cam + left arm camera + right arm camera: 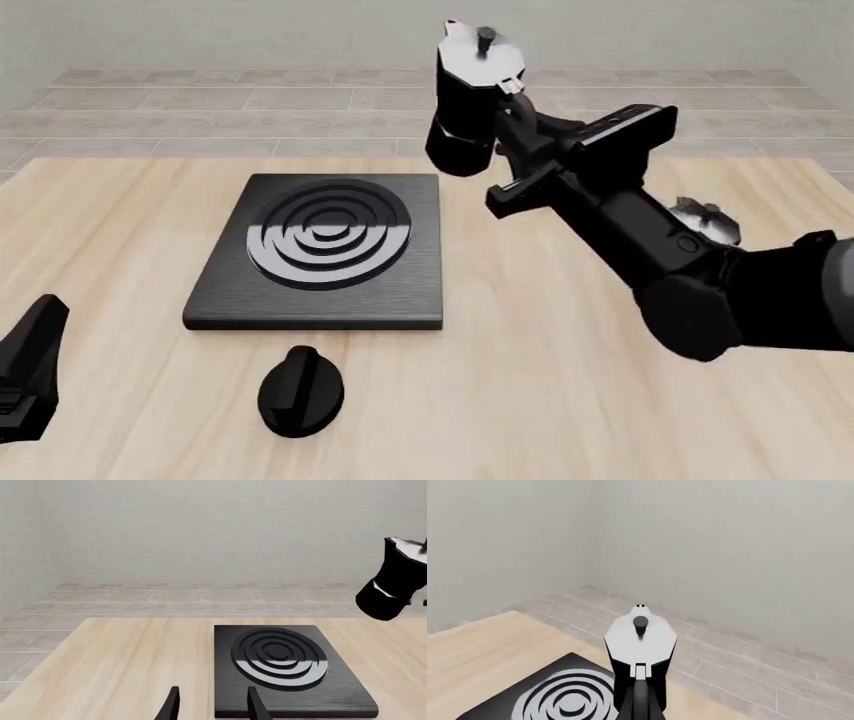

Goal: Put both moka pots on the stove.

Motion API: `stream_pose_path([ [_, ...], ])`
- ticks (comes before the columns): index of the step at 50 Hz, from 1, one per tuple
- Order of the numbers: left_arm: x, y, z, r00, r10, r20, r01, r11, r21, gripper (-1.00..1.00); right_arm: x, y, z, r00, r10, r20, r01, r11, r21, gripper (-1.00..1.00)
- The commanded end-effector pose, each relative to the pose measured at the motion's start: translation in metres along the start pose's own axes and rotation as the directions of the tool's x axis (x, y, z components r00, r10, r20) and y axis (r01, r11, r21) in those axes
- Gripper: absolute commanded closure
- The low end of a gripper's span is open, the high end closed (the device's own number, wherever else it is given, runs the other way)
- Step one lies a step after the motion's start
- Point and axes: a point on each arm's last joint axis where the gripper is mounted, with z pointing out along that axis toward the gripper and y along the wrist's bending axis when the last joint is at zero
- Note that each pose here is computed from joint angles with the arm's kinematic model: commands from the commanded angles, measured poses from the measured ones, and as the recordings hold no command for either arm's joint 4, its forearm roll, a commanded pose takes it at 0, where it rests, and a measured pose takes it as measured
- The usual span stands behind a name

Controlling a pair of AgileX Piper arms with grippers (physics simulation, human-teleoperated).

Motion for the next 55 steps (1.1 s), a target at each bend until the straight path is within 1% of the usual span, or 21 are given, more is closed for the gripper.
stream_pose_path([
  [1,0.000,0.000,0.000,1.000,0.000,0.000,0.000,1.000,0.000,-1.00,-0.024,0.016,0.036,0.995,0.002,0.102,0.002,0.999,-0.042,1.00],
  [5,0.000,0.000,0.000,1.000,0.000,0.000,0.000,1.000,0.000,-1.00,-0.022,0.024,0.046,0.995,0.009,0.101,-0.003,0.998,-0.062,1.00],
  [9,0.000,0.000,0.000,1.000,0.000,0.000,0.000,1.000,0.000,-1.00,-0.017,0.035,0.058,0.995,0.025,0.093,-0.016,0.996,-0.092,1.00],
  [11,0.000,0.000,0.000,1.000,0.000,0.000,0.000,1.000,0.000,-1.00,-0.015,0.038,0.062,0.996,0.028,0.090,-0.019,0.995,-0.096,1.00],
  [12,0.000,0.000,0.000,1.000,0.000,0.000,0.000,1.000,0.000,-1.00,-0.015,0.040,0.067,0.996,0.040,0.085,-0.031,0.994,-0.103,1.00],
  [14,0.000,0.000,0.000,1.000,0.000,0.000,0.000,1.000,0.000,-1.00,-0.015,0.048,0.072,0.995,0.046,0.084,-0.036,0.992,-0.121,1.00],
  [18,0.000,0.000,0.000,1.000,0.000,0.000,0.000,1.000,0.000,-1.00,-0.013,0.053,0.086,0.995,0.077,0.068,-0.068,0.989,-0.131,1.00],
  [21,0.000,0.000,0.000,1.000,0.000,0.000,0.000,1.000,0.000,-1.00,-0.014,0.056,0.092,0.994,0.084,0.063,-0.075,0.988,-0.138,1.00],
  [23,0.000,0.000,0.000,1.000,0.000,0.000,0.000,1.000,0.000,-1.00,-0.013,0.059,0.096,0.994,0.098,0.057,-0.089,0.985,-0.146,1.00],
  [26,0.000,0.000,0.000,1.000,0.000,0.000,0.000,1.000,0.000,-1.00,-0.012,0.067,0.101,0.993,0.105,0.049,-0.096,0.982,-0.161,1.00],
  [29,0.000,0.000,0.000,1.000,0.000,0.000,0.000,1.000,0.000,-1.00,-0.009,0.079,0.107,0.993,0.110,0.038,-0.101,0.977,-0.187,1.00],
  [33,0.000,0.000,0.000,1.000,0.000,0.000,0.000,1.000,0.000,-1.00,-0.004,0.086,0.113,0.993,0.119,0.024,-0.112,0.974,-0.197,1.00],
  [37,0.000,0.000,0.000,1.000,0.000,0.000,0.000,1.000,0.000,-1.00,0.005,0.090,0.120,0.993,0.120,0.001,-0.117,0.973,-0.201,1.00],
  [40,0.000,0.000,0.000,1.000,0.000,0.000,0.000,1.000,0.000,-1.00,0.011,0.089,0.125,0.991,0.134,-0.019,-0.135,0.971,-0.196,1.00],
  [42,0.000,0.000,0.000,1.000,0.000,0.000,0.000,1.000,0.000,-1.00,0.015,0.091,0.126,0.991,0.130,-0.025,-0.132,0.971,-0.199,1.00],
  [44,0.000,0.000,0.000,1.000,0.000,0.000,0.000,1.000,0.000,-1.00,0.018,0.091,0.129,0.989,0.143,-0.038,-0.148,0.969,-0.196,1.00],
  [46,0.000,0.000,0.000,1.000,0.000,0.000,0.000,1.000,0.000,-1.00,0.019,0.093,0.129,0.990,0.138,-0.039,-0.143,0.969,-0.199,1.00],
  [50,0.000,0.000,0.000,1.000,0.000,0.000,0.000,1.000,0.000,-1.00,0.022,0.093,0.131,0.987,0.151,-0.052,-0.158,0.968,-0.197,1.00],
  [55,0.000,0.000,0.000,1.000,0.000,0.000,0.000,1.000,0.000,-1.00,0.028,0.097,0.132,0.987,0.151,-0.062,-0.160,0.966,-0.204,1.00],
])
